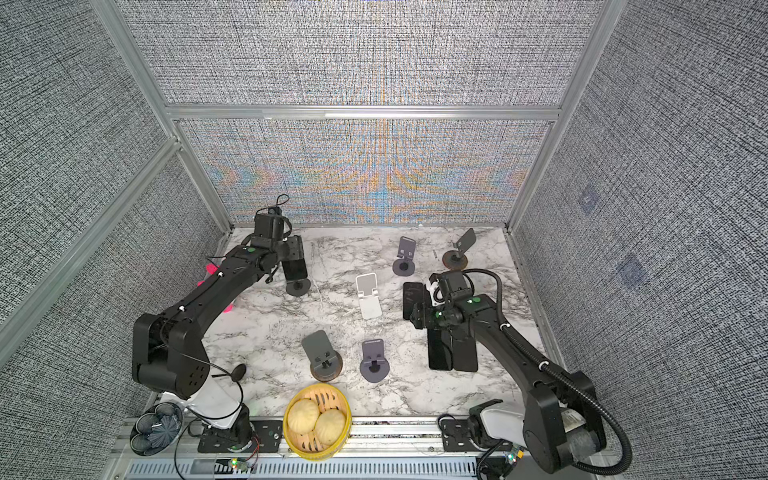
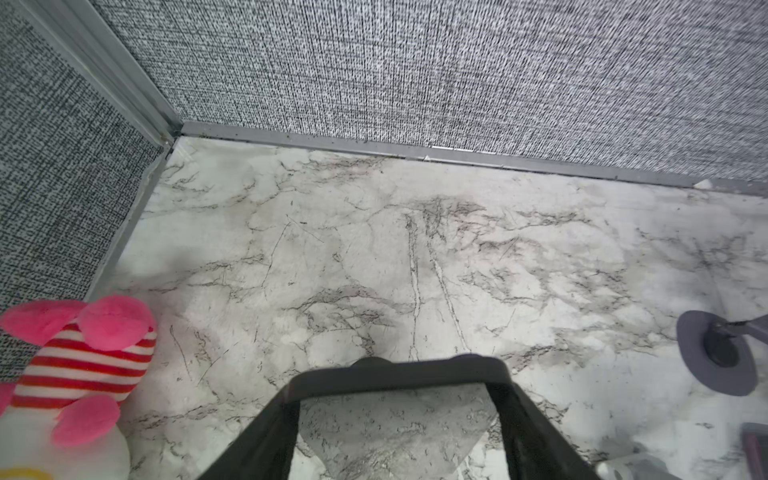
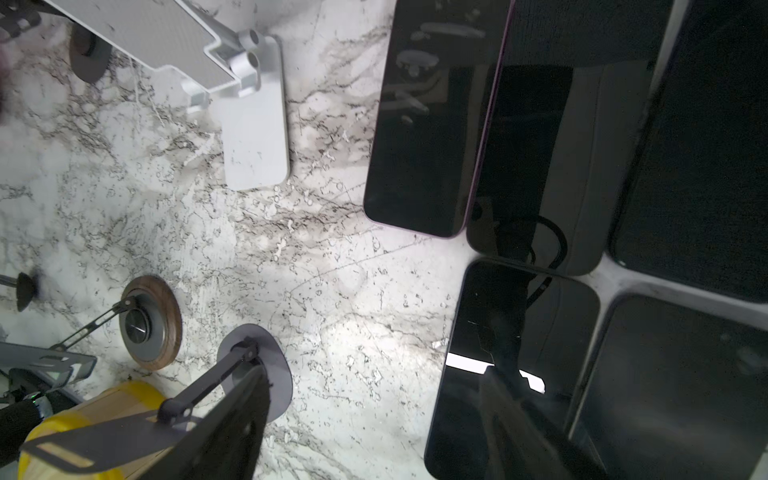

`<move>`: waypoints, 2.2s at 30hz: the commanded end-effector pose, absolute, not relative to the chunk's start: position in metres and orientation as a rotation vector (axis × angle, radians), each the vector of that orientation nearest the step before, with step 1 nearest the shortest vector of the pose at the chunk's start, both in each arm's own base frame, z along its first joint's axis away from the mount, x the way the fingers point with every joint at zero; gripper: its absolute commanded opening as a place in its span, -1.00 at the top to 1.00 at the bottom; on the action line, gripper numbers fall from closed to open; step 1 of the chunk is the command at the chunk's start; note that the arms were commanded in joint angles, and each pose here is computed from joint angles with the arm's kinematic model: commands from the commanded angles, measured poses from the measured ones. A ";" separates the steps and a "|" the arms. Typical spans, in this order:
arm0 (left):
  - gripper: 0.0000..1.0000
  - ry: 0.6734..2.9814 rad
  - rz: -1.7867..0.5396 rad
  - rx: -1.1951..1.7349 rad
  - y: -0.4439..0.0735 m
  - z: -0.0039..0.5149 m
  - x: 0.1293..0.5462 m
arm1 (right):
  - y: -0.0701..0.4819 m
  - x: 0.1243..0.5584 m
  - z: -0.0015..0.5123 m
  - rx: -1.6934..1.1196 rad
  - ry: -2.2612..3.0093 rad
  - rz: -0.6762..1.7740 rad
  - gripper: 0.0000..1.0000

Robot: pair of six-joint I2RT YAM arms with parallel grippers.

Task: Remove the phone from the phone stand

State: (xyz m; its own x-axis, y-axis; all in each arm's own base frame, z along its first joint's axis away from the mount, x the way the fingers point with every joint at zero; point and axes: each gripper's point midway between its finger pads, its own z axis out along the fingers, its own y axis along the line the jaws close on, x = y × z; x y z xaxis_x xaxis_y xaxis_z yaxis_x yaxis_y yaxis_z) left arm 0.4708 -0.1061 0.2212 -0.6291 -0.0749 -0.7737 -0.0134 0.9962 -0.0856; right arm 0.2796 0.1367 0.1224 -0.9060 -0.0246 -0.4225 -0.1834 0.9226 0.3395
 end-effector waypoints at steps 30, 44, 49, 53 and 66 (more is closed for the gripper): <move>-0.05 2.438 -1.036 0.364 -0.219 0.258 0.390 | 0.353 0.361 0.248 -0.516 2.109 1.053 -0.23; -0.02 2.455 -1.065 0.352 -0.221 0.250 0.391 | 0.377 0.366 0.236 -0.507 2.123 1.063 0.53; -0.02 2.456 -1.075 0.348 -0.223 0.249 0.391 | 0.377 0.365 0.235 -0.506 2.129 1.063 0.87; -0.06 2.455 -1.074 0.336 -0.221 0.248 0.392 | 0.376 0.366 0.234 -0.499 2.136 1.059 0.94; -0.96 2.394 -0.996 0.288 -0.201 0.279 0.390 | 0.372 0.361 0.257 -0.493 2.112 1.093 1.00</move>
State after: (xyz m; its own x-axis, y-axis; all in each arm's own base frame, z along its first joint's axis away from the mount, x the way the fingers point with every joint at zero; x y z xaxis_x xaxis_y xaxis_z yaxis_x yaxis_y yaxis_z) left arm 0.3895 -0.2091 0.2699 -0.8553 0.0088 -0.5181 0.3819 0.6865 -0.6187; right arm 0.3626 0.3714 0.2394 -0.7032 -0.0352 -0.7101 -0.5829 0.6004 0.5475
